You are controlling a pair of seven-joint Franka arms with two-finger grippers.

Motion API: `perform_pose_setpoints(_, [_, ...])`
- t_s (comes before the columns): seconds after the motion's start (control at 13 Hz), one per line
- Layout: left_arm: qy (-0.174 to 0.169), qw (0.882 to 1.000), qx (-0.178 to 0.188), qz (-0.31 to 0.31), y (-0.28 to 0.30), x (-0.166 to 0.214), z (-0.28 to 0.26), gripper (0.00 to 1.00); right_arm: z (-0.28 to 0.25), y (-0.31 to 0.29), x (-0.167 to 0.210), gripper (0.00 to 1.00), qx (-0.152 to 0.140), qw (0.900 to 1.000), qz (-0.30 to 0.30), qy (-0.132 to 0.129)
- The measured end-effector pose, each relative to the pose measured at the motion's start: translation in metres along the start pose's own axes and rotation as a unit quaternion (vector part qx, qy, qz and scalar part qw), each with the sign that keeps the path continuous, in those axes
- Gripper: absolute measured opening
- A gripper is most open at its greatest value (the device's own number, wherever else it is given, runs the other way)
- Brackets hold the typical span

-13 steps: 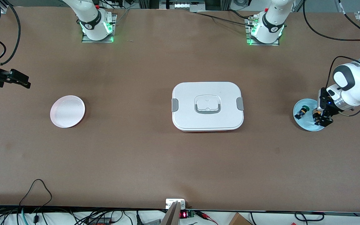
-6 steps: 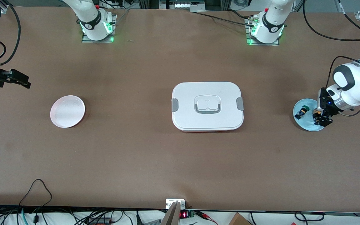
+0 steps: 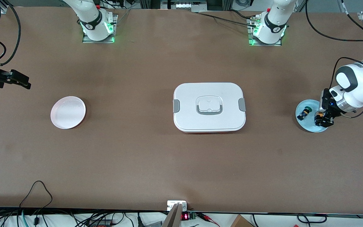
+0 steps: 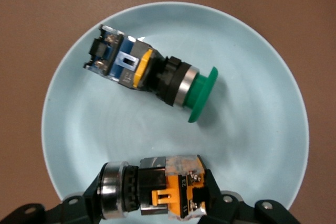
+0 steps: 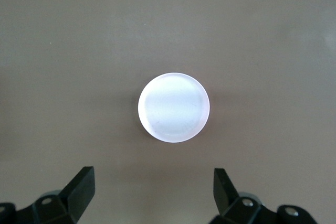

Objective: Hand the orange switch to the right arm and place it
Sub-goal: 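Lower the left gripper and grasp the orange-capped switch, then lift the orange switch with the left gripper toward the box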

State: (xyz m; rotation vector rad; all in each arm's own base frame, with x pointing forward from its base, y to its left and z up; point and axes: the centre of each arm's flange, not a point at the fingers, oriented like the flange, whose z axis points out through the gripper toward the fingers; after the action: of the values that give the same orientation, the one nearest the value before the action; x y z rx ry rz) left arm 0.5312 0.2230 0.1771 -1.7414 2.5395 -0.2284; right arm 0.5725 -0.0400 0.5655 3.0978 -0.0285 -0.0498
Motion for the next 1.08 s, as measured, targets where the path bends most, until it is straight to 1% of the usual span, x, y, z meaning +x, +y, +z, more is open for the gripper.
perform_pose_setpoints(0.15, [0.013, 1.0, 0.006, 0.002, -0.01, 0.003, -0.007, 0.73, 0.0, 0.0, 0.0, 1.0, 0.0, 1.0, 0.0, 0.0])
perform_pose_setpoints(0.23, [0.03, 1.0, 0.004, 0.003, -0.023, 0.007, -0.015, 0.73, 0.0, 0.0, 0.0, 1.0, 0.0, 1.0, 0.0, 0.0])
perform_pose_setpoints(0.38, [0.077, 0.997, -0.011, 0.0, -0.056, 0.014, -0.038, 0.73, 0.0, 0.0, 0.0, 1.0, 0.0, 1.0, 0.0, 0.0])
perform_pose_setpoints(0.54, [0.148, 0.988, -0.036, -0.011, -0.08, 0.019, -0.053, 0.73, 0.0, 0.0, 0.0, 1.0, 0.0, 1.0, 0.0, -0.001])
perform_pose_setpoints(0.69, [0.226, 0.973, -0.048, -0.021, -0.099, 0.027, -0.059, 0.73, 0.002, 0.0, 0.0, 1.0, 0.0, 1.0, 0.0, -0.002])
perform_pose_setpoints(0.85, [0.306, 0.951, -0.034, -0.039, -0.116, 0.044, -0.058, 0.73, 0.006, 0.0, 0.002, 1.0, 0.0, 1.0, 0.0, -0.006])
perform_pose_setpoints(0.92, [0.346, 0.937, -0.027, -0.05, -0.124, 0.059, -0.053, 0.73, 0.008, 0.0, 0.003, 1.0, 0.0, 1.0, 0.0, -0.008])
perform_pose_setpoints(1.0, [0.388, 0.92, -0.021, -0.061, -0.133, 0.078, -0.046, 0.73, 0.008, 0.0, 0.003, 1.0, 0.0, 1.0, 0.0, -0.008])
perform_pose_setpoints(1.08, [0.43, 0.9, -0.015, -0.071, -0.144, 0.1, -0.04, 0.73, 0.008, 0.001, 0.003, 1.0, 0.0, 1.0, 0.001, -0.008])
